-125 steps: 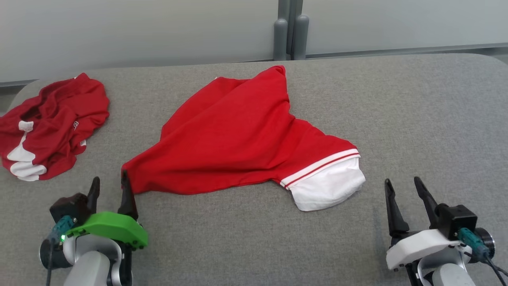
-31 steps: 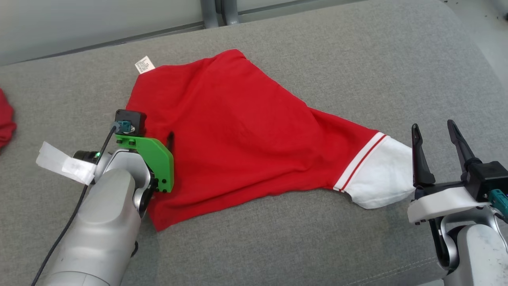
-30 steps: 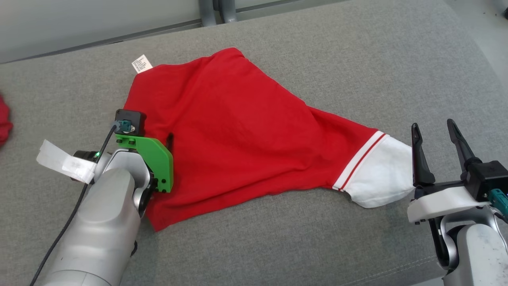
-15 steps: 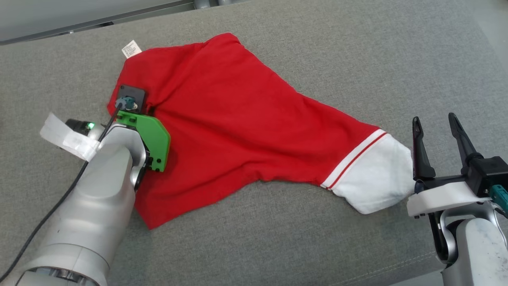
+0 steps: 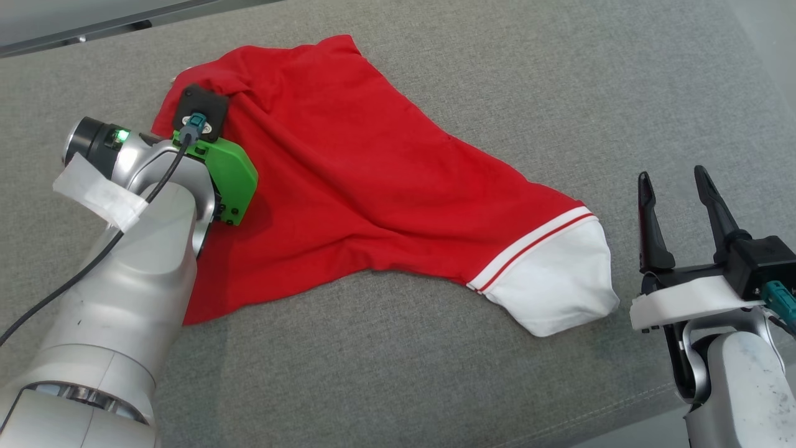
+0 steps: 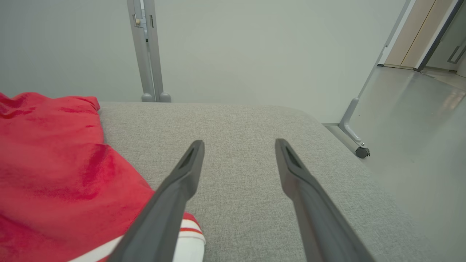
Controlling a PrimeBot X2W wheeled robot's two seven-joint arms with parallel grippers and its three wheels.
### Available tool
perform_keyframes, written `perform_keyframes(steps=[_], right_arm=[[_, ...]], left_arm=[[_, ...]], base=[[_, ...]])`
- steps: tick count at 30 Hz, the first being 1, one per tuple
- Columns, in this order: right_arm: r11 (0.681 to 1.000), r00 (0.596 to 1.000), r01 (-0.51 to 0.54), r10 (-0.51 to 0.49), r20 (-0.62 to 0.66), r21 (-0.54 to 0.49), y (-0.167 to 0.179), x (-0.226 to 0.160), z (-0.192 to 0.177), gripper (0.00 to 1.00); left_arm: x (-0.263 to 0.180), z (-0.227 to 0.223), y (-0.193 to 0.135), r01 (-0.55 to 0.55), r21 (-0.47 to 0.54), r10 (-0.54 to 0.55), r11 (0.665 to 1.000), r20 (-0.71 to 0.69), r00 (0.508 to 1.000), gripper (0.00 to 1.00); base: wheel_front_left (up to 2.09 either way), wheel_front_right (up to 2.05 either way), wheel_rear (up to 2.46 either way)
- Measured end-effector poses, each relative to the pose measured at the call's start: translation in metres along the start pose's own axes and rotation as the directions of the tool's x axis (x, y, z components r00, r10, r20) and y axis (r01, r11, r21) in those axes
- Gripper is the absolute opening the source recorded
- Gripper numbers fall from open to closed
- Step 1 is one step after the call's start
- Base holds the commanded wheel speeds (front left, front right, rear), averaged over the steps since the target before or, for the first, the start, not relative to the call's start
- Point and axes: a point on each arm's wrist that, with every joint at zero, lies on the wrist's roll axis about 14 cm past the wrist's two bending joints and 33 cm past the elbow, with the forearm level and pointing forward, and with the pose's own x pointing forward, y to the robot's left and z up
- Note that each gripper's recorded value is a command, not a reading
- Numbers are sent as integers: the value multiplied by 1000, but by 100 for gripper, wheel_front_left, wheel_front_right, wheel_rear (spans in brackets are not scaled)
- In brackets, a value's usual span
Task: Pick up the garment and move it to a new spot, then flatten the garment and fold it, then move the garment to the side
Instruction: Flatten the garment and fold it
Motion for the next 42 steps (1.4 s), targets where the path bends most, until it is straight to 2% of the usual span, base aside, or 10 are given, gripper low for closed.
perform_keyframes(steps=[4,5,6,7,15,18,20,24,32,42], right_arm=[[1000,1000,16,-16,-9,-1,-6,-2,-3,100],[1000,1000,18,-18,-9,0,-6,-2,-4,100],[1000,1000,19,-19,-10,0,-6,-3,-4,100],[1000,1000,18,-18,-8,3,-6,-2,-4,100],[999,1000,-16,15,20,28,7,3,2,100],[999,999,-26,25,39,38,10,3,9,100],[999,998,-28,26,48,44,11,3,12,100],[998,998,-31,29,57,48,12,-1,16,100],[997,994,-55,50,96,54,19,-14,32,100],[991,985,-118,108,134,69,37,-33,49,100]], left_arm=[[4,1,-4,9,-2,-9,1000,24,1000,0],[4,2,-4,9,-10,-9,1000,30,999,5],[4,3,-4,10,-19,-9,1000,37,999,69],[4,5,-5,9,-27,-8,1000,46,999,100],[-9,43,7,-7,-165,36,986,175,984,100],[-23,52,4,17,-320,60,947,229,972,100],[-35,48,1,31,-380,67,924,241,968,100],[-62,43,9,15,-420,110,907,271,956,100],[-129,18,34,-110,-491,271,864,269,924,100],[-209,-23,32,-250,-579,434,776,204,877,100]], base=[[0,0,0],[0,0,0],[0,0,0],[0,0,0],[0,0,0],[0,0,0],[0,0,0],[0,0,0],[0,0,0],[0,0,0]])
